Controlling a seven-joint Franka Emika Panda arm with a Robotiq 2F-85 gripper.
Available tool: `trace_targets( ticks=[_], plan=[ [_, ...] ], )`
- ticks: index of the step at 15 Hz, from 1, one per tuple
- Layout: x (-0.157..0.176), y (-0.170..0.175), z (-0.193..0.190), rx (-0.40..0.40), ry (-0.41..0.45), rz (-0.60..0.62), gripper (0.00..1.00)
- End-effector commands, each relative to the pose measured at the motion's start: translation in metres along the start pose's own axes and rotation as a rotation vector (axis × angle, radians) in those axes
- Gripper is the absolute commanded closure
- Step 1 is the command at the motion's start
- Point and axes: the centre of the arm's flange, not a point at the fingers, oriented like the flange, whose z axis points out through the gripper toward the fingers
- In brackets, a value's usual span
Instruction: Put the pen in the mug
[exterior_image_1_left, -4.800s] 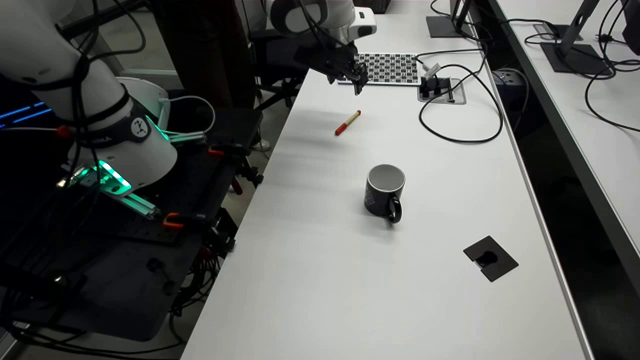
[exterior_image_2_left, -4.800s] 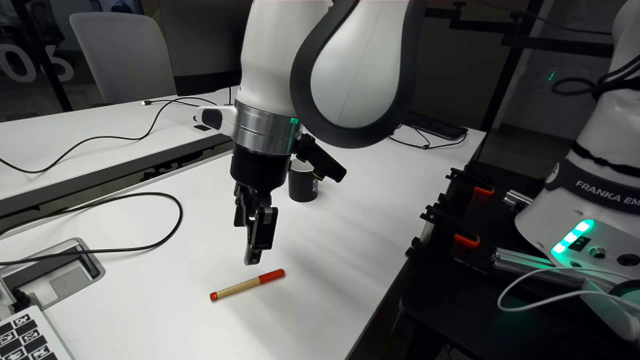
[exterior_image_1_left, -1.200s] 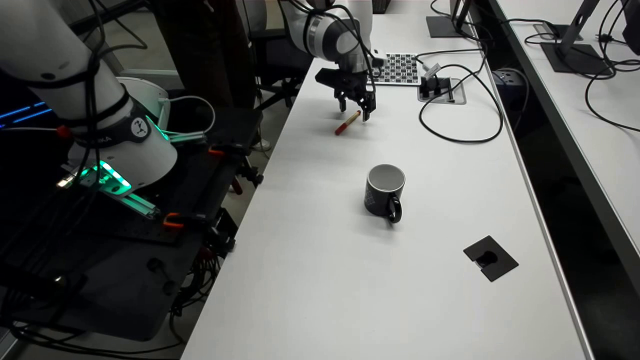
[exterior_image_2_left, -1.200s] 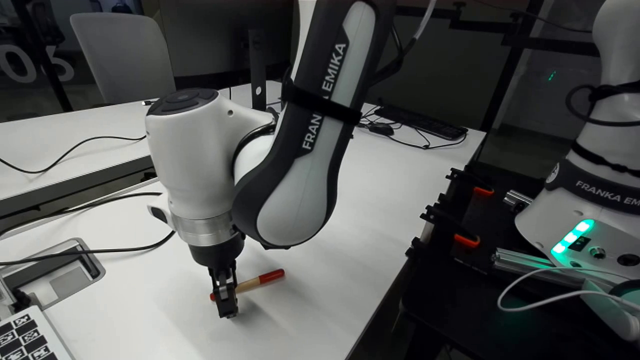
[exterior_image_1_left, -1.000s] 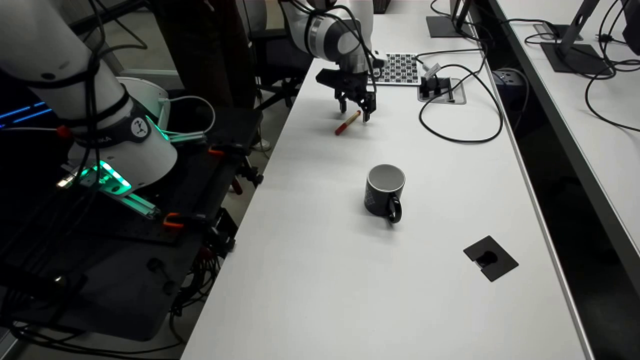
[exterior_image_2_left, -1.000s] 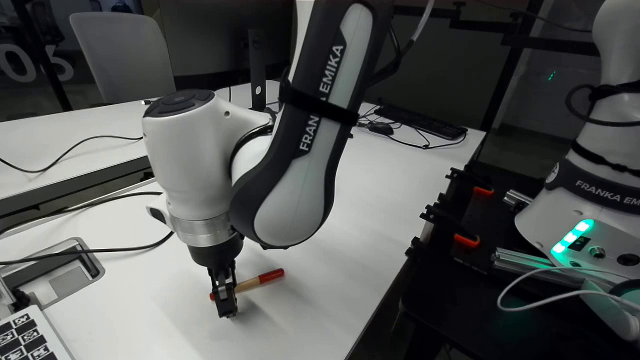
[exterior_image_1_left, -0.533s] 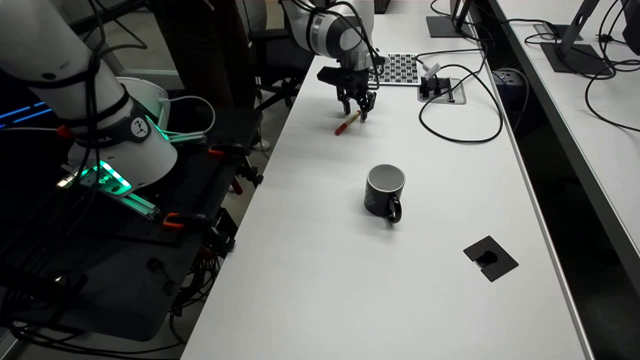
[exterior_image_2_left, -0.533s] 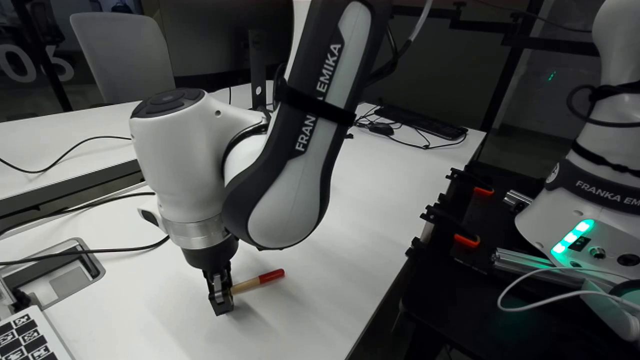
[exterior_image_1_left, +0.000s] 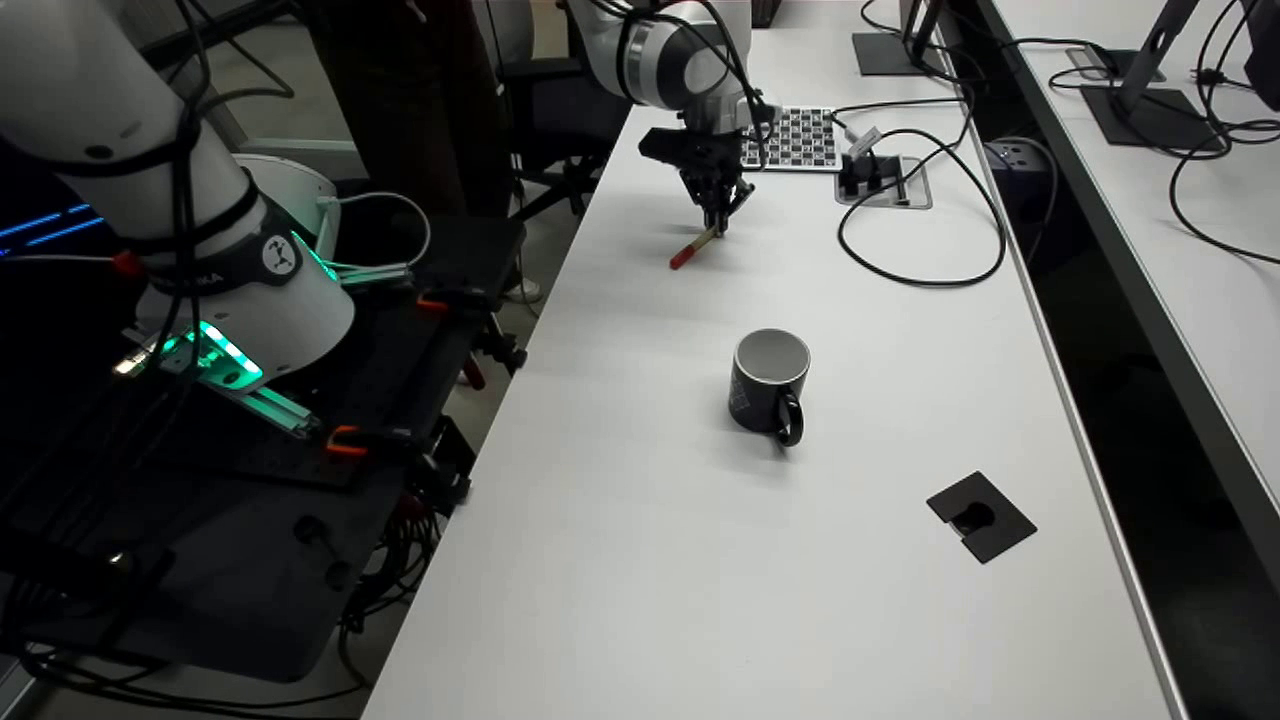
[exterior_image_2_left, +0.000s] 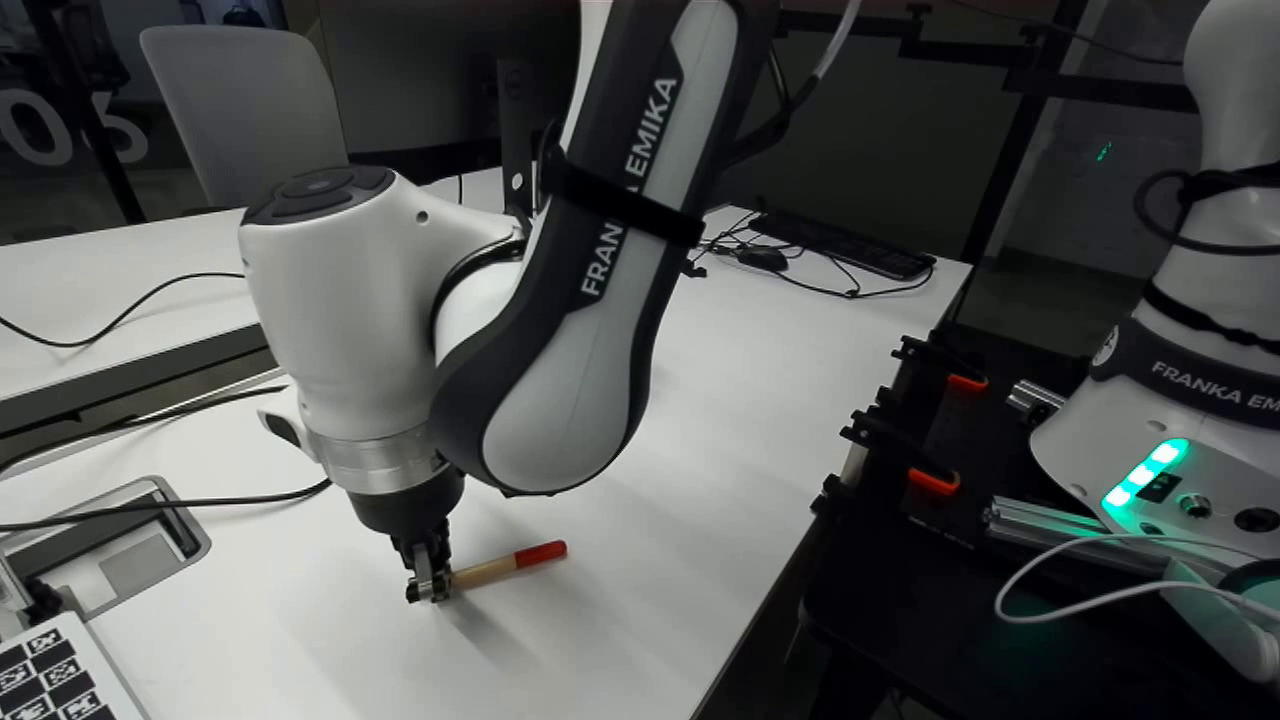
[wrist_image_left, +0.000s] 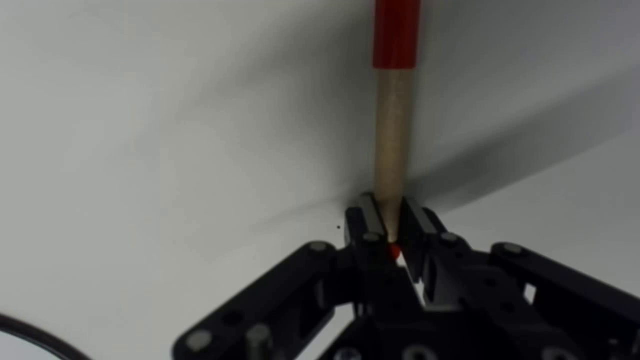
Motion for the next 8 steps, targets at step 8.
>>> trace_targets(
  ticks=[8],
  plan=[
    [-0.006,0.001,-0.006,-0.04,0.025,0.029,0.96]
  ],
)
